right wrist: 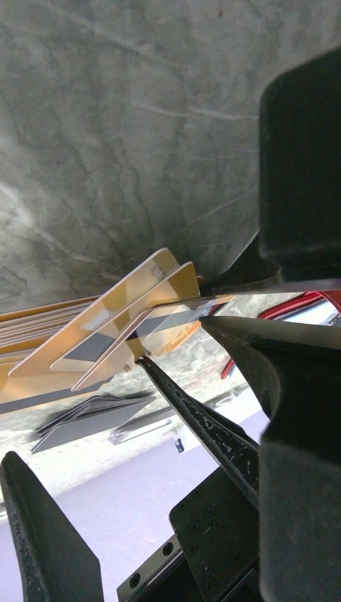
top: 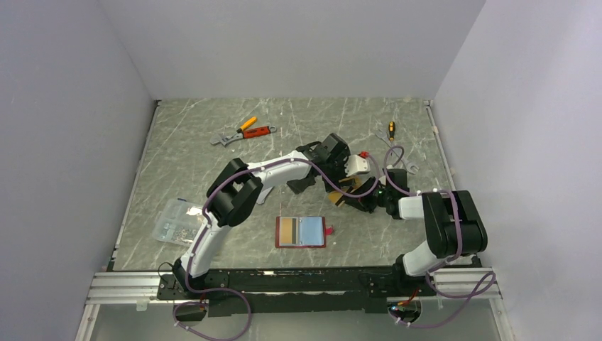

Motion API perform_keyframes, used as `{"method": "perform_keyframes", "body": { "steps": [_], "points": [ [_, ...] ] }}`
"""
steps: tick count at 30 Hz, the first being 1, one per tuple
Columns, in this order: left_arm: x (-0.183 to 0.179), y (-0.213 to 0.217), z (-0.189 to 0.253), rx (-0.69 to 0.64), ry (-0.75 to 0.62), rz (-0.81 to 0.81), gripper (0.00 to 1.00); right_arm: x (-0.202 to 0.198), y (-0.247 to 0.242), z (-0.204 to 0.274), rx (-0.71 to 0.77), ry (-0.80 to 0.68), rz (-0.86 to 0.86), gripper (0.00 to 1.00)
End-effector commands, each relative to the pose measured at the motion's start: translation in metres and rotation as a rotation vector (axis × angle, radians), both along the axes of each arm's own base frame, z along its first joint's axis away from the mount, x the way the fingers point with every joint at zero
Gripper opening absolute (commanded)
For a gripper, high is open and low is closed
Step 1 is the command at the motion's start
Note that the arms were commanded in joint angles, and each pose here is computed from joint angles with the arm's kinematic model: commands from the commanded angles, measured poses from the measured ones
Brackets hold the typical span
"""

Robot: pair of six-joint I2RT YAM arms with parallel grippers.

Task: Put the credit cards into the card holder
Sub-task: Pick up the credit card from the center of the board.

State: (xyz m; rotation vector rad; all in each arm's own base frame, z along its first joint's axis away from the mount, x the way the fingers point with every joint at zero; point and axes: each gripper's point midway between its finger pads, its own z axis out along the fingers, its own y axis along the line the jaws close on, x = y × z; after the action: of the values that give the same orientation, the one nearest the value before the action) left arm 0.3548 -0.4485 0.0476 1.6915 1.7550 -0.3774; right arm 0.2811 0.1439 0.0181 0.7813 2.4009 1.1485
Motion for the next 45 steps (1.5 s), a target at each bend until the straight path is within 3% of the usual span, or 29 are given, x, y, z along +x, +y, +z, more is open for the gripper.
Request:
{"method": "perform_keyframes", "body": {
  "steps": [1, 9, 17, 23, 28, 36, 45],
  "points": [
    [-0.015, 0.010, 0.008, 0.012, 0.097, -0.003, 0.77, 0.012, 0.002, 0.014, 0.030, -0.081, -0.011, 0.17],
    [-0.014, 0.022, 0.083, -0.151, 0.252, 0.030, 0.78, 0.013, 0.002, 0.041, 0.022, -0.187, 0.010, 0.01],
    [-0.041, 0.039, 0.108, -0.321, 0.575, -0.016, 0.87, 0.018, 0.008, 0.061, 0.064, -0.265, 0.044, 0.00],
    [-0.051, 0.053, 0.100, -0.439, 0.791, 0.083, 0.87, 0.019, 0.016, 0.086, 0.127, -0.355, 0.082, 0.00],
    [-0.053, 0.054, 0.108, -0.507, 0.855, 0.119, 0.79, 0.016, 0.019, 0.107, 0.147, -0.422, 0.115, 0.00],
    [-0.062, 0.055, 0.136, -0.615, 1.012, 0.055, 0.76, 0.006, 0.026, 0.127, 0.183, -0.484, 0.180, 0.00],
    [-0.063, 0.058, 0.126, -0.606, 0.988, 0.061, 0.73, 0.002, 0.029, 0.146, 0.222, -0.523, 0.201, 0.00]
  ]
}}
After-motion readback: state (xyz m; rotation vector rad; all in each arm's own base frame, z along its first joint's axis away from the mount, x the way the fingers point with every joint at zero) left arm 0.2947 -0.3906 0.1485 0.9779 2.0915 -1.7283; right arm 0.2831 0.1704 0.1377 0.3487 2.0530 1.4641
